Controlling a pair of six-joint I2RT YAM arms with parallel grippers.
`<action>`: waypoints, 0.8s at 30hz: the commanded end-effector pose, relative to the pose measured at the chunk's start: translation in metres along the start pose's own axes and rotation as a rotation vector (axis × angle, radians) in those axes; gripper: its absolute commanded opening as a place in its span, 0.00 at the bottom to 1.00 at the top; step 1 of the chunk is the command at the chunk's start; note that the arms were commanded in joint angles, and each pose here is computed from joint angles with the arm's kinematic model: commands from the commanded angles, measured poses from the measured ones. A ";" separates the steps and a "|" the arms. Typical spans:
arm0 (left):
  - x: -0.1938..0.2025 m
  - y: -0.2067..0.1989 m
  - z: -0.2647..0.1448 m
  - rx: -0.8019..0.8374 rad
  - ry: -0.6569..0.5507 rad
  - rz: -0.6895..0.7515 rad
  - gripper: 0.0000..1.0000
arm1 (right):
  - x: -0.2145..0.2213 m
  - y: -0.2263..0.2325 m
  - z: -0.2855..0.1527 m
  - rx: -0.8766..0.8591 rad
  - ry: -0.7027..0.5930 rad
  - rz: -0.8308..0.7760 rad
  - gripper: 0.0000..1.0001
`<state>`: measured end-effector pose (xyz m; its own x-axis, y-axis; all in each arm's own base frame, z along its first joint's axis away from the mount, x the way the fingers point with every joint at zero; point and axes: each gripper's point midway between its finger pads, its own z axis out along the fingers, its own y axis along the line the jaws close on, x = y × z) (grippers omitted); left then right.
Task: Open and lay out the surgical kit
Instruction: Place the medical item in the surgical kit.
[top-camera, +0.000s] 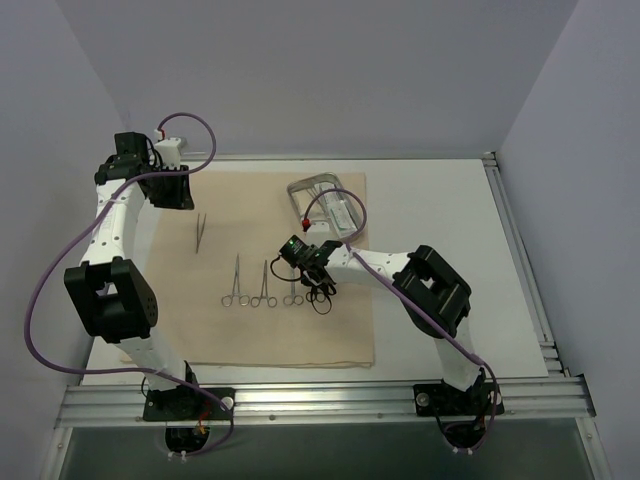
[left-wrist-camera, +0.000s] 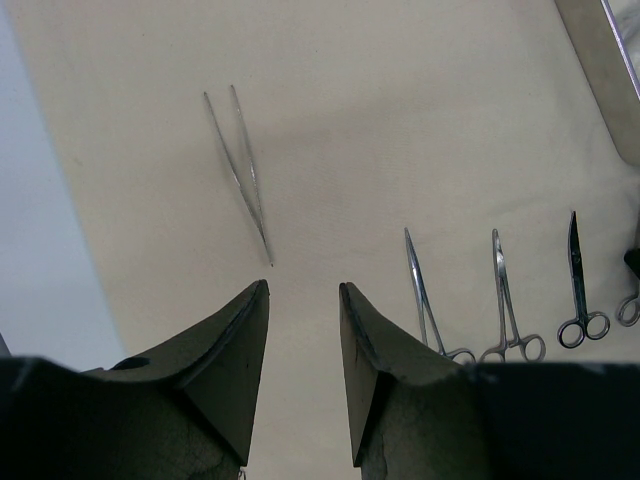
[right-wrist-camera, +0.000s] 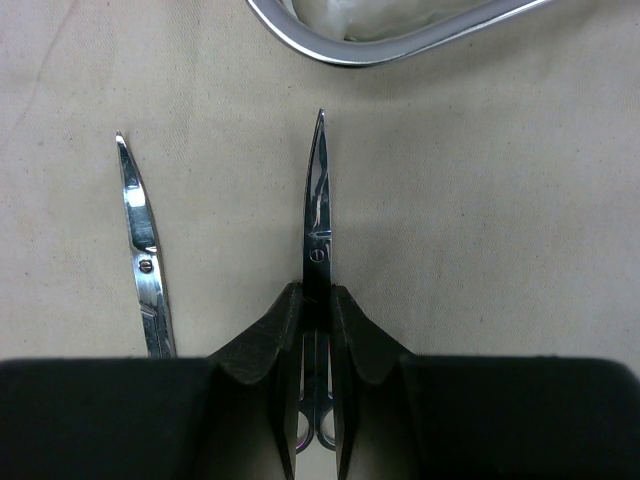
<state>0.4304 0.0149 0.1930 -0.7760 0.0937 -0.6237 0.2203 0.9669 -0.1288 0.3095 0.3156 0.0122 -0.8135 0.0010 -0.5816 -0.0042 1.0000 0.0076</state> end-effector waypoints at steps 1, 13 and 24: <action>-0.015 -0.003 -0.002 0.014 -0.053 0.025 0.43 | 0.001 -0.010 0.000 0.040 0.015 -0.012 0.09; -0.013 -0.003 -0.001 0.015 -0.048 0.023 0.43 | -0.004 -0.011 -0.009 0.025 0.002 0.014 0.21; -0.015 -0.003 -0.002 0.017 -0.052 0.025 0.44 | -0.047 -0.003 -0.044 -0.019 -0.091 0.027 0.22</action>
<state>0.4304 0.0149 0.1928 -0.7762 0.0936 -0.6235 0.2202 0.9669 -0.1290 0.3078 0.3125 0.0180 -0.8149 -0.0054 -0.5796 -0.0067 1.0000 0.0001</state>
